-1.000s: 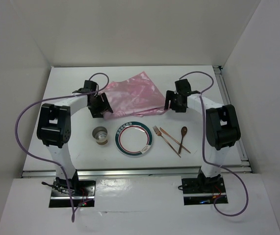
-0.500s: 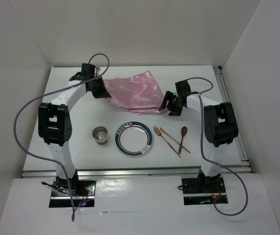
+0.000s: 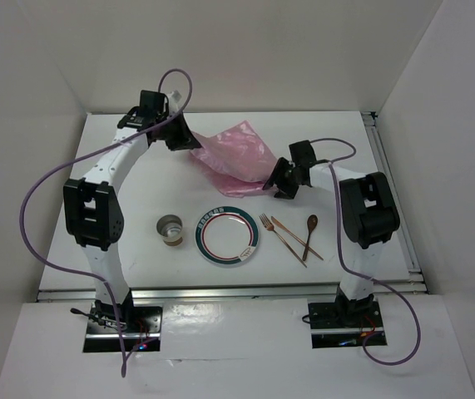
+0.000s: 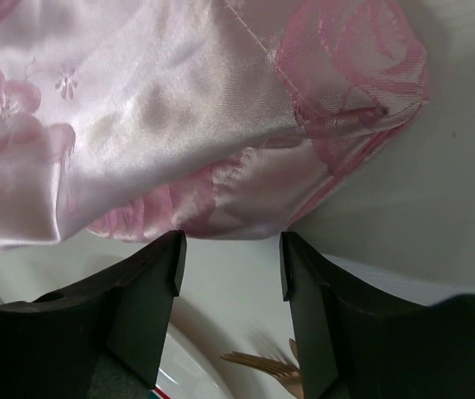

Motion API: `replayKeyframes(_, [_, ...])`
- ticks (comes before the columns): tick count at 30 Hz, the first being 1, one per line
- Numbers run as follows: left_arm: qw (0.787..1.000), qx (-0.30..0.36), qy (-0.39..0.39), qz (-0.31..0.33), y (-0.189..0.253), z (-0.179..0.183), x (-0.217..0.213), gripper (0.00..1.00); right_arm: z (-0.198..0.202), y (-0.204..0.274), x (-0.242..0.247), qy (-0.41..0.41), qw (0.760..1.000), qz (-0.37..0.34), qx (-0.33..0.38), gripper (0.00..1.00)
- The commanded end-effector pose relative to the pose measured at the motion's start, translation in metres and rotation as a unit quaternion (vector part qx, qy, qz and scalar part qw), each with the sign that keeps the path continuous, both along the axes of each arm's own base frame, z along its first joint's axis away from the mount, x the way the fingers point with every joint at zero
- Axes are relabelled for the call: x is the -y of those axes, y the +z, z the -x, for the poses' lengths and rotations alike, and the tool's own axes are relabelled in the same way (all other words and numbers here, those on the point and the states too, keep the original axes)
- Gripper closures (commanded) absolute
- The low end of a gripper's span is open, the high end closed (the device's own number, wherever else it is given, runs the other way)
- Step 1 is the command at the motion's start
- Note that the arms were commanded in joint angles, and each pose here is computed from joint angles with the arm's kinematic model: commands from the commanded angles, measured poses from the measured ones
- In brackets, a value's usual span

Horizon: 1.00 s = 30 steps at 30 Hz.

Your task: Set the dinner table for one person

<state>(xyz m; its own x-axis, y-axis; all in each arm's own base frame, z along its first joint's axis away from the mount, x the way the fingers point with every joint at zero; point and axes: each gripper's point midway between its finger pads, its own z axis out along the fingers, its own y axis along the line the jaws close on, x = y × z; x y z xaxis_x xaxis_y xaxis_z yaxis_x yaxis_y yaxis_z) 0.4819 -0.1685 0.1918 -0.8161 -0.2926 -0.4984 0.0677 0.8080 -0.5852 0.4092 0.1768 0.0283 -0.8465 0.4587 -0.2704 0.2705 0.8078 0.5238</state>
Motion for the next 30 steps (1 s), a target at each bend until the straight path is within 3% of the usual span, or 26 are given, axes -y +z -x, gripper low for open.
replayKeyframes(1, [0.998,0.044,-0.029,0.026,0.042,0.001,0.015,1.0,-0.005,-0.017,0.001,-0.05,0.999,0.007,-0.008,0.38])
replayKeyframes(5, [0.998,0.048,-0.033,0.03,0.052,0.002,0.016,1.0,-0.013,-0.026,0.019,-0.106,0.994,0.031,-0.009,0.38])
replayKeyframes(7, [0.997,0.063,-0.037,0.027,0.069,0.001,0.016,1.0,-0.021,-0.025,0.034,-0.126,0.992,0.033,-0.002,0.47])
replayKeyframes(9, [0.997,0.061,-0.035,0.019,0.071,0.001,0.014,1.0,-0.03,-0.017,0.042,-0.128,0.991,0.033,0.015,0.62])
replayKeyframes(10, [0.997,0.071,-0.035,0.021,0.079,-0.001,0.014,1.0,-0.037,-0.012,0.048,-0.132,0.99,0.037,0.025,0.81])
replayKeyframes(12, [0.996,0.079,-0.031,0.018,0.085,-0.003,0.013,1.0,-0.044,-0.006,0.054,-0.13,0.99,0.049,0.036,1.0])
replayKeyframes(22, [0.994,0.103,-0.029,0.015,0.113,-0.001,0.011,1.0,-0.068,0.066,0.092,-0.139,0.979,0.074,0.126,1.0])
replayKeyframes(30, [0.995,0.101,-0.016,0.015,0.106,-0.007,0.009,1.0,-0.083,0.086,0.106,-0.132,0.975,0.084,0.156,1.0])
